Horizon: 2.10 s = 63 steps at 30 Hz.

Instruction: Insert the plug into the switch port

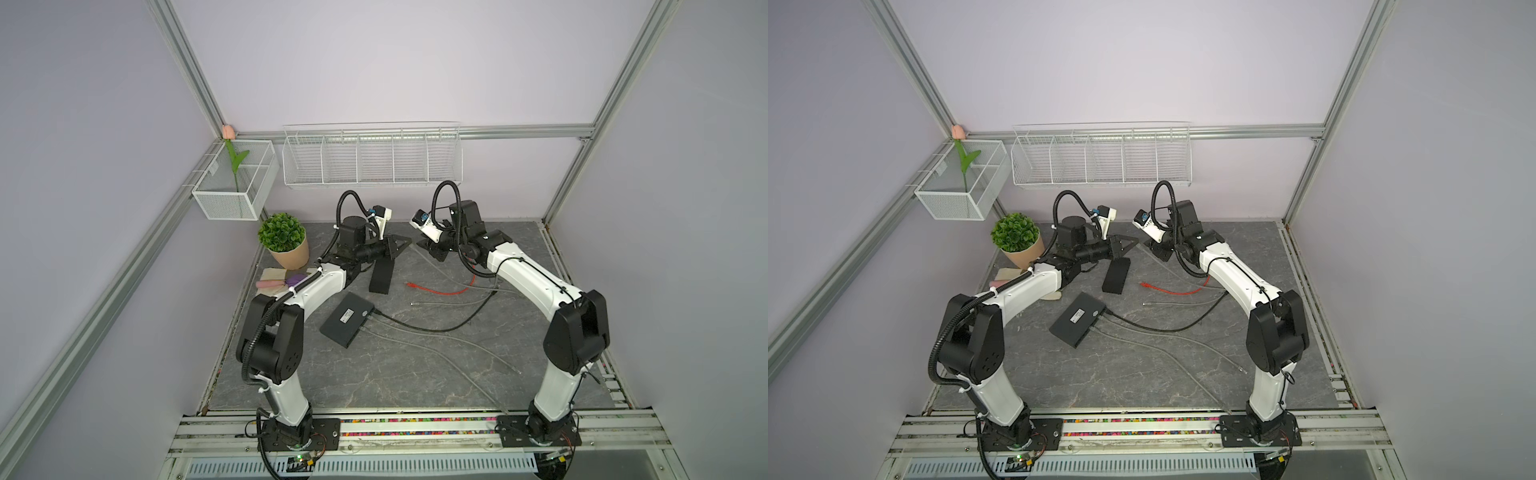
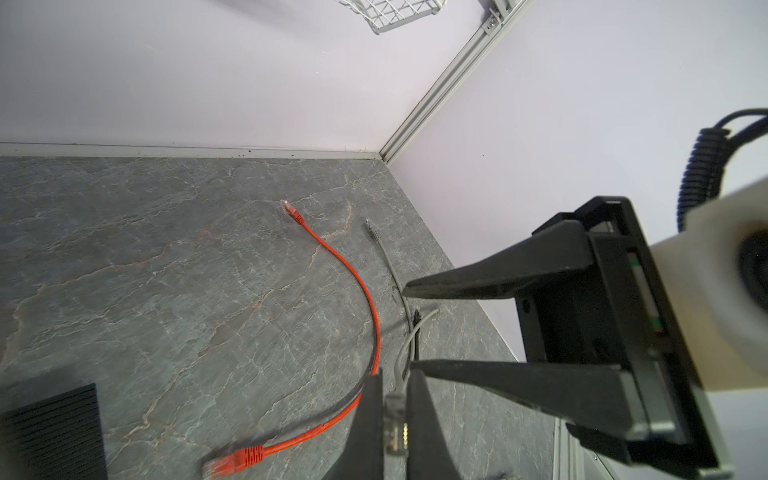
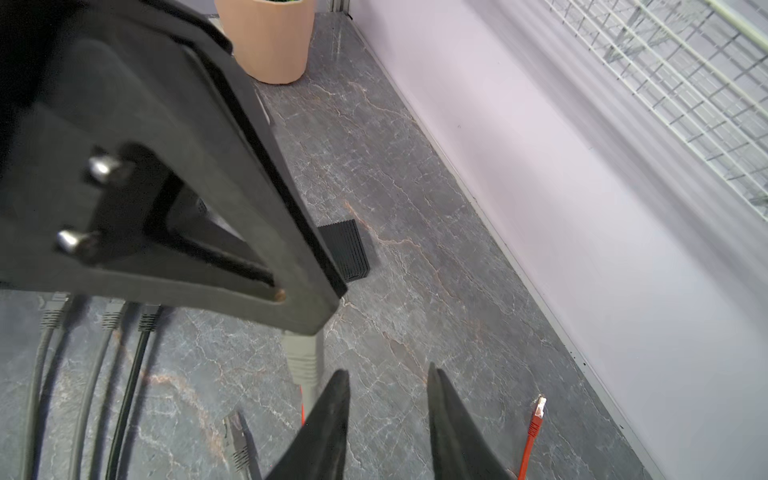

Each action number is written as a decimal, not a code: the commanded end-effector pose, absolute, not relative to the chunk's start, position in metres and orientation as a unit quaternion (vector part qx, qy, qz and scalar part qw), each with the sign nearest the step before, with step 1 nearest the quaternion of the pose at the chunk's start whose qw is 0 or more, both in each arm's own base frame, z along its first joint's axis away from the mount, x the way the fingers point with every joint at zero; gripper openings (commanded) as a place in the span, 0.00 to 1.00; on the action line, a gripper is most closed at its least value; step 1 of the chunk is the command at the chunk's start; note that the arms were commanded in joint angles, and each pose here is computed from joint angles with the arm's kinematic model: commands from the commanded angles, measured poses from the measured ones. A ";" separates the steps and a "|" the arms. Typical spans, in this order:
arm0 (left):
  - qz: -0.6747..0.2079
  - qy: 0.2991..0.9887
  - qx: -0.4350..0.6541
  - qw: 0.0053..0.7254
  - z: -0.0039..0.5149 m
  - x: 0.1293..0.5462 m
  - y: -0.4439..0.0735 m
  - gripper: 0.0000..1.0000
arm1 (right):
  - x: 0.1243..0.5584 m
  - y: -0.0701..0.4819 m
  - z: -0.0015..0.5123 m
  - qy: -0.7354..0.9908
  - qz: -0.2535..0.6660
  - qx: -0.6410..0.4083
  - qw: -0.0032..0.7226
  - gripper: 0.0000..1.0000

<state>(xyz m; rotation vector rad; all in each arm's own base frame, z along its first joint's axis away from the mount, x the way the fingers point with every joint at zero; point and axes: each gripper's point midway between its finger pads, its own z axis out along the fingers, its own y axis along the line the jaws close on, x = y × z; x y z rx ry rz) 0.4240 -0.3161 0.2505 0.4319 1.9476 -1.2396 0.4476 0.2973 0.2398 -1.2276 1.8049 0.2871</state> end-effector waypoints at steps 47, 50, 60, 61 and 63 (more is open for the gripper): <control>-0.491 0.761 0.149 0.397 0.265 0.435 -0.304 0.30 | 0.435 0.321 0.213 0.719 0.171 -0.536 0.407 0.07; -0.485 0.764 0.133 0.405 0.267 0.441 -0.293 0.59 | 0.437 0.319 0.210 0.723 0.161 -0.540 0.399 0.07; -0.461 0.785 0.017 0.414 0.231 0.506 -0.210 0.58 | 0.456 0.304 0.170 0.753 0.130 -0.562 0.316 0.07; -0.454 0.791 0.011 0.410 0.223 0.513 -0.206 0.58 | 0.458 0.302 0.165 0.758 0.126 -0.565 0.301 0.07; -0.439 0.806 -0.001 0.398 0.201 0.524 -0.202 0.57 | 0.459 0.298 0.153 0.766 0.118 -0.574 0.264 0.07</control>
